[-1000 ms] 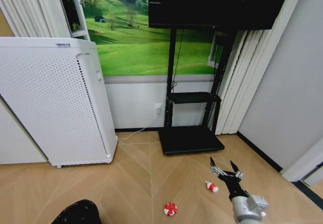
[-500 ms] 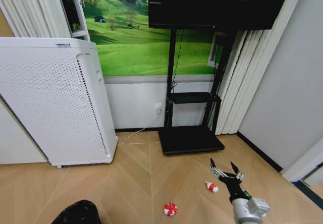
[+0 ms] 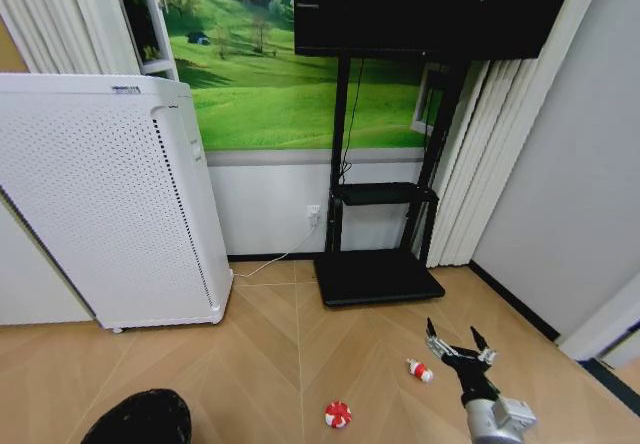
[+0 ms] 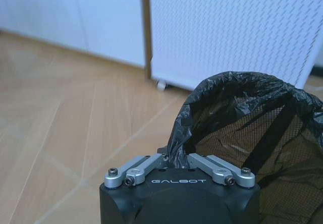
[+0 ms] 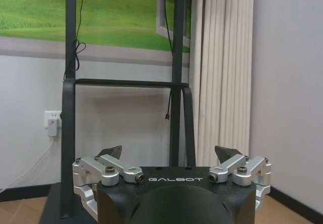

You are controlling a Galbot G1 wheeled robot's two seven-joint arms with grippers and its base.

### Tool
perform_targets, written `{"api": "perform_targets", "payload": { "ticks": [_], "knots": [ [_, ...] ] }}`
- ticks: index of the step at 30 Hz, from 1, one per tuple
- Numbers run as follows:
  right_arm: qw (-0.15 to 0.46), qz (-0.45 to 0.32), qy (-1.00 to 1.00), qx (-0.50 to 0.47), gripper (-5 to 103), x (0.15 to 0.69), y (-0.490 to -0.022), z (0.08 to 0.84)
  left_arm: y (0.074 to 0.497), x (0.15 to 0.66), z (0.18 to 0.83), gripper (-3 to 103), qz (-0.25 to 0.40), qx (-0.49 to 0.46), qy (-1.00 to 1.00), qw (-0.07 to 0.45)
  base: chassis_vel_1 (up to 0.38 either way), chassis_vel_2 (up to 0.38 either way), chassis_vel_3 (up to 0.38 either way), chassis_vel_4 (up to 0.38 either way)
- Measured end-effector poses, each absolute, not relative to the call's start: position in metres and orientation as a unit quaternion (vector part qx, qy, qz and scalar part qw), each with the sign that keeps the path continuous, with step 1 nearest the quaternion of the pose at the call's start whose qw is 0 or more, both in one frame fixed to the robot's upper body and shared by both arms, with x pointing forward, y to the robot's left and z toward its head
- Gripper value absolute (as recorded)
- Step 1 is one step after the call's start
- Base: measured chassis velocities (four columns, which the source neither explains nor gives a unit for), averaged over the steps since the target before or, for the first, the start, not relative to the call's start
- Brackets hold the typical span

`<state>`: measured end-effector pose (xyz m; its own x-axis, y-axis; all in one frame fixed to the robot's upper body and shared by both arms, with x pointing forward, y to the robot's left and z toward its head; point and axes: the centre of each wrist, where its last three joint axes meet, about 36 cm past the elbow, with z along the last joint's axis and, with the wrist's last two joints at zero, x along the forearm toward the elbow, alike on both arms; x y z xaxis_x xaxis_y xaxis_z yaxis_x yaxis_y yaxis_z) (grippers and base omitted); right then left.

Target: Pick up the trash bin and place the garbage on the floor into it.

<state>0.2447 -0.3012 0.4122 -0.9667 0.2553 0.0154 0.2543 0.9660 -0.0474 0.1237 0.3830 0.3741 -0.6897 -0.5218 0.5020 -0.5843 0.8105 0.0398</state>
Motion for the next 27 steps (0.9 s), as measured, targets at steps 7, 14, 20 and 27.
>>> {"api": "perform_targets", "payload": {
  "ticks": [7,14,20,27],
  "knots": [
    [0.01,0.045,-0.99,-0.133,100,0.239,-0.299,0.407,0.384,0.145,0.392,3,0.019,0.263,-0.952,0.157,0.0,0.0,0.0,0.0],
    [0.011,0.065,-0.992,-0.106,100,0.23,-0.295,0.398,0.382,0.165,0.404,3,0.012,0.256,-0.96,0.109,0.0,0.0,0.0,0.0],
    [0.011,0.067,-0.993,-0.099,100,0.228,-0.293,0.397,0.381,0.164,0.404,3,0.011,0.254,-0.962,0.101,0.008,0.003,-0.005,-0.007],
    [0.015,0.068,-0.993,-0.092,100,0.228,-0.291,0.394,0.38,0.162,0.402,3,0.012,0.251,-0.963,0.1,0.098,0.078,-0.081,-0.089]
  ]
}}
